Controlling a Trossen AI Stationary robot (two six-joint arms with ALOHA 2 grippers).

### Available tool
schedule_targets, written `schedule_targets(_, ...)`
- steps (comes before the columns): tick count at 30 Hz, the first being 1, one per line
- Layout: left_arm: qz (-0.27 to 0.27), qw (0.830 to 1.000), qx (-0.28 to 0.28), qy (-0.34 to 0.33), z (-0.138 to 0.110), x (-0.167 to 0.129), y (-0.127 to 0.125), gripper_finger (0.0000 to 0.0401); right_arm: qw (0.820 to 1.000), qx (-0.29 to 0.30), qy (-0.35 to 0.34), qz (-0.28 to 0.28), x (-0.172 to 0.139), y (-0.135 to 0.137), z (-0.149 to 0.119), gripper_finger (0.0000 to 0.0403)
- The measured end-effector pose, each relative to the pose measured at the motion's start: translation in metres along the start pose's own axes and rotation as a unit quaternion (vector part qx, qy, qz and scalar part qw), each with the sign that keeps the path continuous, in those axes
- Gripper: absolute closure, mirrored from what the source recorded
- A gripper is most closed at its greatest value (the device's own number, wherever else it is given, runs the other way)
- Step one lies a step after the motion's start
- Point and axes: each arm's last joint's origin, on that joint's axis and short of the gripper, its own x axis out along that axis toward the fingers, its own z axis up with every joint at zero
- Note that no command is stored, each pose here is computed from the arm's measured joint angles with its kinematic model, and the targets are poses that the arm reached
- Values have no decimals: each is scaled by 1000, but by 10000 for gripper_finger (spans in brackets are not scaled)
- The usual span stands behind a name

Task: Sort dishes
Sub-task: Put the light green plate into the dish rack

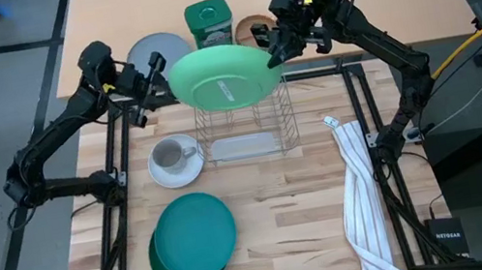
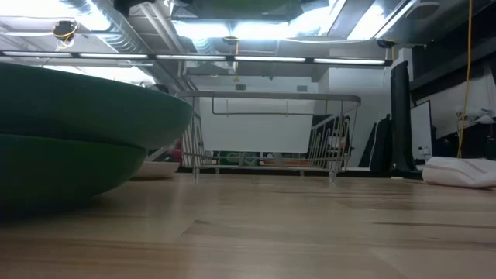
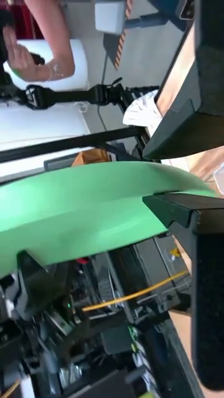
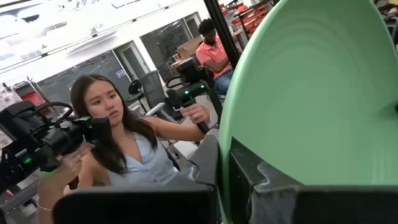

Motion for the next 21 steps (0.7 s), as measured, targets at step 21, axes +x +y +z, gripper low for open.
schedule_targets(21,-8,999,51,1,0,8,-4,393,1000,-11,-13,-24,-1,-3,-1,333)
